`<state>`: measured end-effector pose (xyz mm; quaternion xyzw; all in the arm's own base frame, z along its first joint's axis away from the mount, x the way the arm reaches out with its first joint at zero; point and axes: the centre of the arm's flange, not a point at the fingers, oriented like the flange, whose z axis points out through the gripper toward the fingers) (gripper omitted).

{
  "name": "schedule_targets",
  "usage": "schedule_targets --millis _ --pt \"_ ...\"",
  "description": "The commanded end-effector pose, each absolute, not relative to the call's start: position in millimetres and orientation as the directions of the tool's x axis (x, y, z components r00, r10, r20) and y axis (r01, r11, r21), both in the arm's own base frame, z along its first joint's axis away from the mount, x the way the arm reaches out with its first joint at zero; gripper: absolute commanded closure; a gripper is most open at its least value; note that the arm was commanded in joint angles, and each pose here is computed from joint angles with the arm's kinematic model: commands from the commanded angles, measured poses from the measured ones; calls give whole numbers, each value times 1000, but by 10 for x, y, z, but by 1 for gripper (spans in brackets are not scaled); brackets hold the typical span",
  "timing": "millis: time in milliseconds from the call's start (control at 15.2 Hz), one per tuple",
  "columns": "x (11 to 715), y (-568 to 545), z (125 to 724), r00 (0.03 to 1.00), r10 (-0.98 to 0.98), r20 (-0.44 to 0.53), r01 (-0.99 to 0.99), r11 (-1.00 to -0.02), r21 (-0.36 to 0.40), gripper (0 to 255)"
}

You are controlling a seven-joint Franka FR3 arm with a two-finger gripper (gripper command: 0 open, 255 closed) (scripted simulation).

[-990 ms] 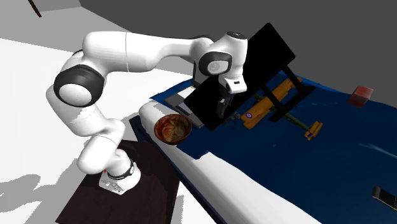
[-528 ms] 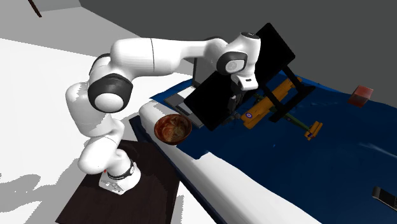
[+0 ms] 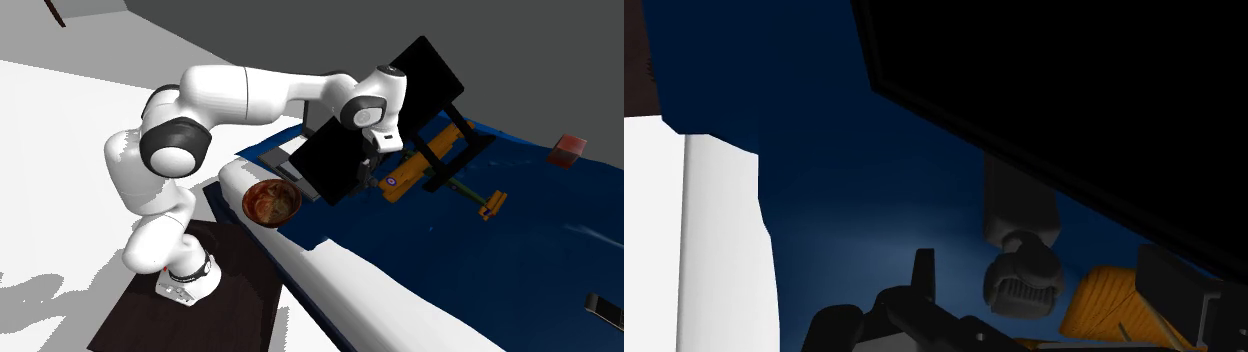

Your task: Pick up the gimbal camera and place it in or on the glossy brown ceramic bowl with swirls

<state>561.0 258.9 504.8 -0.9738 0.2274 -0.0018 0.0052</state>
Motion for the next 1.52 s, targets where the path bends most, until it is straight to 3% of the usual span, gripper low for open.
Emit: schedule_targets --millis 0,264,330,924,1452 --pt "5610 2585 5041 897 -443 1 -443 -896 -11 0" --pt "5610 2585 5041 897 -443 1 -443 -896 -11 0" --pt "5610 2585 5041 897 -443 1 -443 -896 -11 255" --pt "5610 2585 5041 897 -443 1 -443 -896 -11 255" --pt "5610 2585 5463 897 -443 1 -443 -896 -11 255"
